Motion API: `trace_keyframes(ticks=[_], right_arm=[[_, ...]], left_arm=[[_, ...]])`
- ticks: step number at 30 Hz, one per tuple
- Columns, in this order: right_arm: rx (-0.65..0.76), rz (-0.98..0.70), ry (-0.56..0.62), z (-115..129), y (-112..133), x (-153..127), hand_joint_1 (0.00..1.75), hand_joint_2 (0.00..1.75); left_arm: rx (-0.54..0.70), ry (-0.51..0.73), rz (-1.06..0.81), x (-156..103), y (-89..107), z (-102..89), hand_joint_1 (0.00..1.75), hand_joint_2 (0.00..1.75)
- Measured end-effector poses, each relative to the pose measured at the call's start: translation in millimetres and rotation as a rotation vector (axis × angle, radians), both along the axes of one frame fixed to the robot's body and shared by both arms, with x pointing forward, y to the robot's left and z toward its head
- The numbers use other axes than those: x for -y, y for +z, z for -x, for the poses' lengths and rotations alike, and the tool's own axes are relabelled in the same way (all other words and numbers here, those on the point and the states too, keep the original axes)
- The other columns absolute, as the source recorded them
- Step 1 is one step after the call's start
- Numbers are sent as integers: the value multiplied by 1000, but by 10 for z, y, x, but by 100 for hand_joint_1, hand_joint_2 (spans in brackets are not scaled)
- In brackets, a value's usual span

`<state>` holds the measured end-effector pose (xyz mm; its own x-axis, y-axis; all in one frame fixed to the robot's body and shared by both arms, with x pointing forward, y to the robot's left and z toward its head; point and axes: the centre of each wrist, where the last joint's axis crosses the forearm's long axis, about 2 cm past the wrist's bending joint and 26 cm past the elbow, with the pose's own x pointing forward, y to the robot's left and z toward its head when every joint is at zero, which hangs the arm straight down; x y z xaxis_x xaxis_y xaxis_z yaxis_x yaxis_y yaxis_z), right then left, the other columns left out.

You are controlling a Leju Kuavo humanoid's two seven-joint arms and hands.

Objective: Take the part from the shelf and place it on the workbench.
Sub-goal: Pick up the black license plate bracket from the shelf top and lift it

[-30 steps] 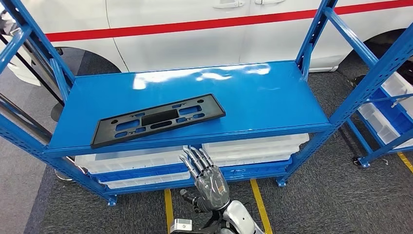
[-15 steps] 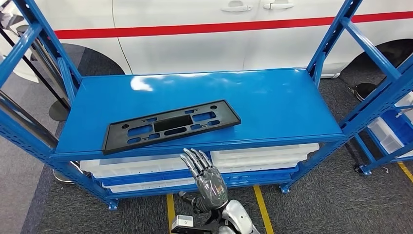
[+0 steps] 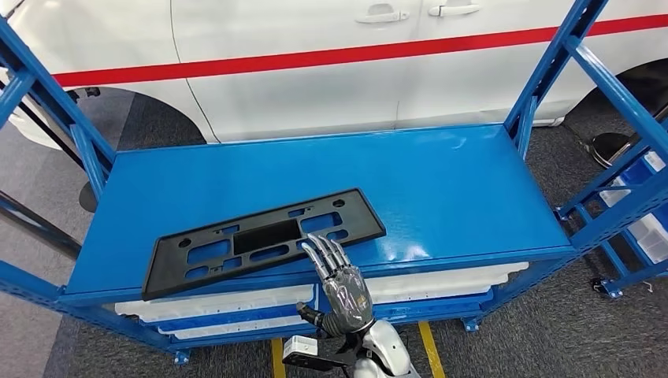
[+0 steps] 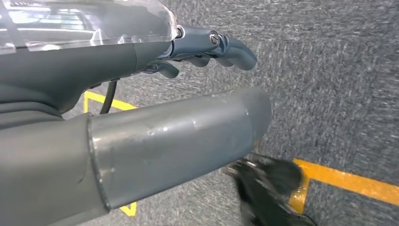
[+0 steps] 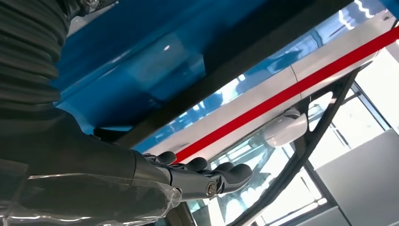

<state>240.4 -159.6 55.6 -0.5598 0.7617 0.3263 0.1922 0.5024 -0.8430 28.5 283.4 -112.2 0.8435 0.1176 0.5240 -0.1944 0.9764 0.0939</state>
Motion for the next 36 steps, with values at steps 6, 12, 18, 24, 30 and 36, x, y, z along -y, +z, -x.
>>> trace_keyframes(ticks=[6, 12, 18, 24, 30, 36], right_arm=[[-11, -11, -4, 5, -25, -10, 0, 175], [0, -21, -7, -42, 8, -23, 0, 175], [-12, -20, -7, -25, -27, -12, 0, 175], [-9, 17, -4, -27, -28, -19, 0, 175], [75, 213, -71, -210, 186, -57, 0, 175], [193, 330, -90, -465, 404, -33, 80, 175]], left_arm=[[-12, -7, -5, -16, -5, 57, 0, 0], [-6, -14, -18, -23, -1, 4, 0, 0], [-10, -17, -22, -29, -1, 9, 0, 0], [-10, -29, -20, -21, -1, 0, 0, 0], [-6, -74, -26, -72, 0, -29, 0, 0], [-11, -91, -38, -132, 0, -27, 0, 0]])
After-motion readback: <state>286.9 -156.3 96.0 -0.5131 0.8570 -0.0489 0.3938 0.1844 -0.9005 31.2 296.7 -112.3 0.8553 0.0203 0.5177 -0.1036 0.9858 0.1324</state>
